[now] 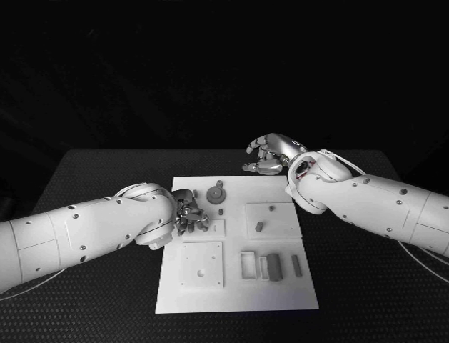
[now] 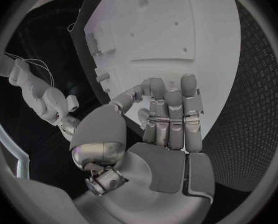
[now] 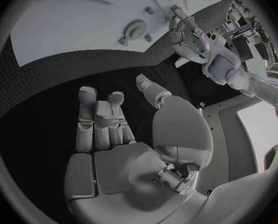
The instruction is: Assemble the parts on the task board
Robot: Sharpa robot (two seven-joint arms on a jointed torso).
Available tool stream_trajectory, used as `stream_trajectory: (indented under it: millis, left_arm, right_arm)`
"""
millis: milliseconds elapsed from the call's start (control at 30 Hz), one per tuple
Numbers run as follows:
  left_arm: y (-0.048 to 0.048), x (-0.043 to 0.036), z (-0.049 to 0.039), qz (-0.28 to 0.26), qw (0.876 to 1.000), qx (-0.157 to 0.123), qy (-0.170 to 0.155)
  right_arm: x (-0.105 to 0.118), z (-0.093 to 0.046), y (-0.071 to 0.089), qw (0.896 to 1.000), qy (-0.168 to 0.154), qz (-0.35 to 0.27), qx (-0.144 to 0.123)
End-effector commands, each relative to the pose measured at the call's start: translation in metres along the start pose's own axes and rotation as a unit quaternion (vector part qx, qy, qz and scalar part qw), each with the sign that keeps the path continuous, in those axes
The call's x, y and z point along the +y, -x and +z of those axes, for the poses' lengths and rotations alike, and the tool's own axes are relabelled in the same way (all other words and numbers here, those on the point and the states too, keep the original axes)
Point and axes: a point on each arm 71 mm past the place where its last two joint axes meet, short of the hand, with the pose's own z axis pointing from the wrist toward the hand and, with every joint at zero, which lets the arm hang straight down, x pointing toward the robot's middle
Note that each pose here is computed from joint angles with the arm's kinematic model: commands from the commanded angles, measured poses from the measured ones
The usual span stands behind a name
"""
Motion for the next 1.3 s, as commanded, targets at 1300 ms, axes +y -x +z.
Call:
stream_trajectory:
  millis: [1300]
  left_arm:
    - [-0.0069,0.0040,0.0007,0.008,1.000,0.020,0.001]
  right_arm:
    - [-0.0006,-0.0002,-0.0003,1.000,0.000,0.000,0.006]
